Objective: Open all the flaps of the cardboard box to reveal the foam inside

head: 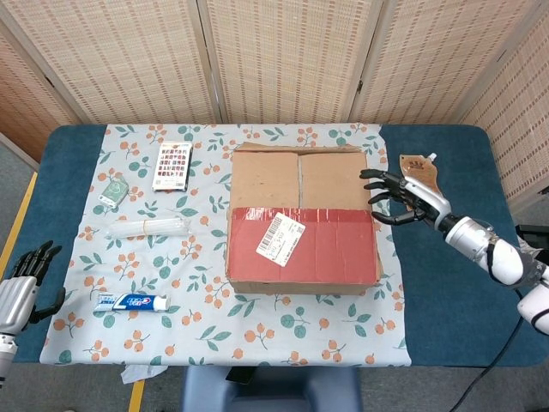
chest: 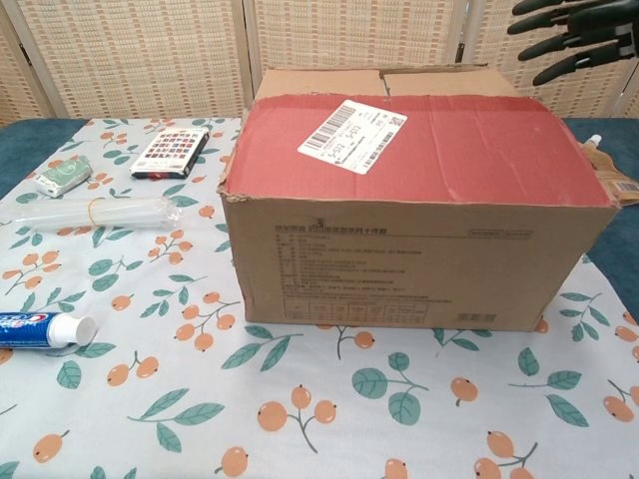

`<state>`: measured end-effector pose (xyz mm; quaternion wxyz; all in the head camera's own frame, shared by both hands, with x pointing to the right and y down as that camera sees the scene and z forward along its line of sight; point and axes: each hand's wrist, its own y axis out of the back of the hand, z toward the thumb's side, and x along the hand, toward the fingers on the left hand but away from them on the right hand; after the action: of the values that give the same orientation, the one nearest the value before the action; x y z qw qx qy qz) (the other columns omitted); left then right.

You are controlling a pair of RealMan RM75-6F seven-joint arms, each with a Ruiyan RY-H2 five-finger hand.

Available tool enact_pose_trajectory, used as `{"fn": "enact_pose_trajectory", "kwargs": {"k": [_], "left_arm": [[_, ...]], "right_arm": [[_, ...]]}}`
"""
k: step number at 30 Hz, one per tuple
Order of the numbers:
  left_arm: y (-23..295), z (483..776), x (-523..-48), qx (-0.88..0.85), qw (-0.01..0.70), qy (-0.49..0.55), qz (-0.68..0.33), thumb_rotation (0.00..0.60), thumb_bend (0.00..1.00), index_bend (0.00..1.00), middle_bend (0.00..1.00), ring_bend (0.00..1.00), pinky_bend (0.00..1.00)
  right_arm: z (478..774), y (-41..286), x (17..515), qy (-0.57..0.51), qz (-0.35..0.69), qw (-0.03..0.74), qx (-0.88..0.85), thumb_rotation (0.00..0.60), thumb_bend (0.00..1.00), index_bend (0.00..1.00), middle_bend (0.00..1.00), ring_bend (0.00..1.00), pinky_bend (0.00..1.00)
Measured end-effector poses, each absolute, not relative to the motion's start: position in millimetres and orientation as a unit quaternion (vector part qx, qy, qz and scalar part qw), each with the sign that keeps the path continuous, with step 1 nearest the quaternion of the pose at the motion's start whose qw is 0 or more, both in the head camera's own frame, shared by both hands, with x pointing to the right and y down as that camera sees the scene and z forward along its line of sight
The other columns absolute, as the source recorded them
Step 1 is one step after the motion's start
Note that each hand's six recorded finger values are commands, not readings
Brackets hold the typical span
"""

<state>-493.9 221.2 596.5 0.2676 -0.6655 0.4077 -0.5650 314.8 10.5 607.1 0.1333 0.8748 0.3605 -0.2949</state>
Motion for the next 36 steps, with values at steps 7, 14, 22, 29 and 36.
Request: {"fn": "enact_pose_trajectory", "kwargs": {"k": [7,14,22,29,36], "left_arm": [[221.1,596.5,-493.5,-0.665,0.269,0.407,-0.565,0.6,0.56,0.0,0.0,0.0,0.0],[220.8,597.0,-494.0,-0.665,0.268,0.408,-0.566,0.6,0.56,0.0,0.0,0.0,0.0],[220.6,598.4,-492.5,-0.664,0.273,0.402,-0.568,0.6,0.56,0.0,0.0,0.0,0.0],[220.2,601.7,-491.1,-0.663,0.274,0.397,-0.572,0.6,0.56,0.0,0.0,0.0,0.0],[221.2,604.7,-485.4,-0.663,0.284,0.386,-0.575,0.6,0.56,0.0,0.0,0.0,0.0]], "right_arm": [[625.3,8.5,301.4,0.335,-0.293,0.157,0.882,0.6,0.38,0.17,0.09,0.14,0.25],[631.0,13.2,302.4,0.327,-0.292,0.167,0.883,0.6,0.38,0.17,0.09,0.14,0.25],[631.2,18.3,300.8,0.316,-0.289,0.179,0.886,0.6,0.38,0.17,0.09,0.13,0.28],[620.9,21.9,299.2,0.307,-0.279,0.178,0.893,0.6,0.38,0.17,0.08,0.12,0.3],[591.5,31.4,299.2,0.29,-0.257,0.178,0.905,0.6,0.38,0.17,0.07,0.11,0.3]]}}
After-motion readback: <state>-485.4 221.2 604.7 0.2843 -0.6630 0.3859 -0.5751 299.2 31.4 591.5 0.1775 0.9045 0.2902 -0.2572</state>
